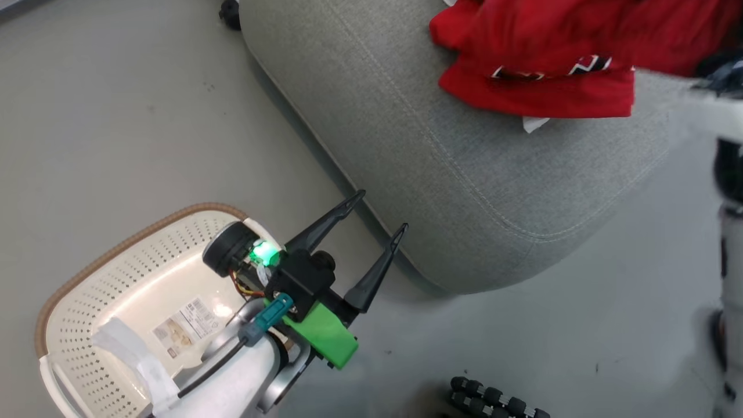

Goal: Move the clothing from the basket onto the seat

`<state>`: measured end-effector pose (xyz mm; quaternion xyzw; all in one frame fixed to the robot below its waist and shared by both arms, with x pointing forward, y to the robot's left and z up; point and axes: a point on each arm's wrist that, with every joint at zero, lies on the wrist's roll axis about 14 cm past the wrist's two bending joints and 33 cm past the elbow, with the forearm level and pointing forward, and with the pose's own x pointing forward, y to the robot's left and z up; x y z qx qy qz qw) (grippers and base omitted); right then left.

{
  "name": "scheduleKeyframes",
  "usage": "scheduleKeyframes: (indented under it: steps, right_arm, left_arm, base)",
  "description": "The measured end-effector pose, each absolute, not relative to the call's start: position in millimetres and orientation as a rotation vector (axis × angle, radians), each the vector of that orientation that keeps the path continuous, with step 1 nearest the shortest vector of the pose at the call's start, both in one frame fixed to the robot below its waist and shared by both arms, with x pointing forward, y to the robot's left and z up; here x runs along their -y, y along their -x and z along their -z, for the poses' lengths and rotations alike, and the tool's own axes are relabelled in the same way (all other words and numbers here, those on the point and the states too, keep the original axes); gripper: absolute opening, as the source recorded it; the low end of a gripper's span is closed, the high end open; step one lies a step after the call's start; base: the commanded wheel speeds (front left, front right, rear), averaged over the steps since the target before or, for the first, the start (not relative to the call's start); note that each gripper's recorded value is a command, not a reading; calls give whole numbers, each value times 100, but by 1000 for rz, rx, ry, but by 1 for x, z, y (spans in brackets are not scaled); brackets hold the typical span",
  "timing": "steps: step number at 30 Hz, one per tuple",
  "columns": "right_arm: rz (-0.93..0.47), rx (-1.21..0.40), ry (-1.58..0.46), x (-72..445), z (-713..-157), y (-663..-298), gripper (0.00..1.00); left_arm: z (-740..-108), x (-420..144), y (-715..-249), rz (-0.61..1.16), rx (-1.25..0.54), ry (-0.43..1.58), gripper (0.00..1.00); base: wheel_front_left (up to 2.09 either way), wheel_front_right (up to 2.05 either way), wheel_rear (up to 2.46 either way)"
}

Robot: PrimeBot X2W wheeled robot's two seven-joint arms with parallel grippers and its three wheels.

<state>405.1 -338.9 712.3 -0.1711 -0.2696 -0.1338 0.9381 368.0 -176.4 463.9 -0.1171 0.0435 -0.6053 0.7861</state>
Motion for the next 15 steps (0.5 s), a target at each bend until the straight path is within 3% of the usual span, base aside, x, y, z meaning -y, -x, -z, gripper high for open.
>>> scheduleKeyframes:
  steps: [8,15]
  right_arm:
    - [265,566,531,371,-750,-475,0]
    - [257,508,552,381,-723,-522,0]
  left_arm:
    - [-450,151,-411,1202,-70,234,100]
    - [-425,123,-432,1102,-111,237,100]
  base:
    - [0,0,0]
    - [0,0,0]
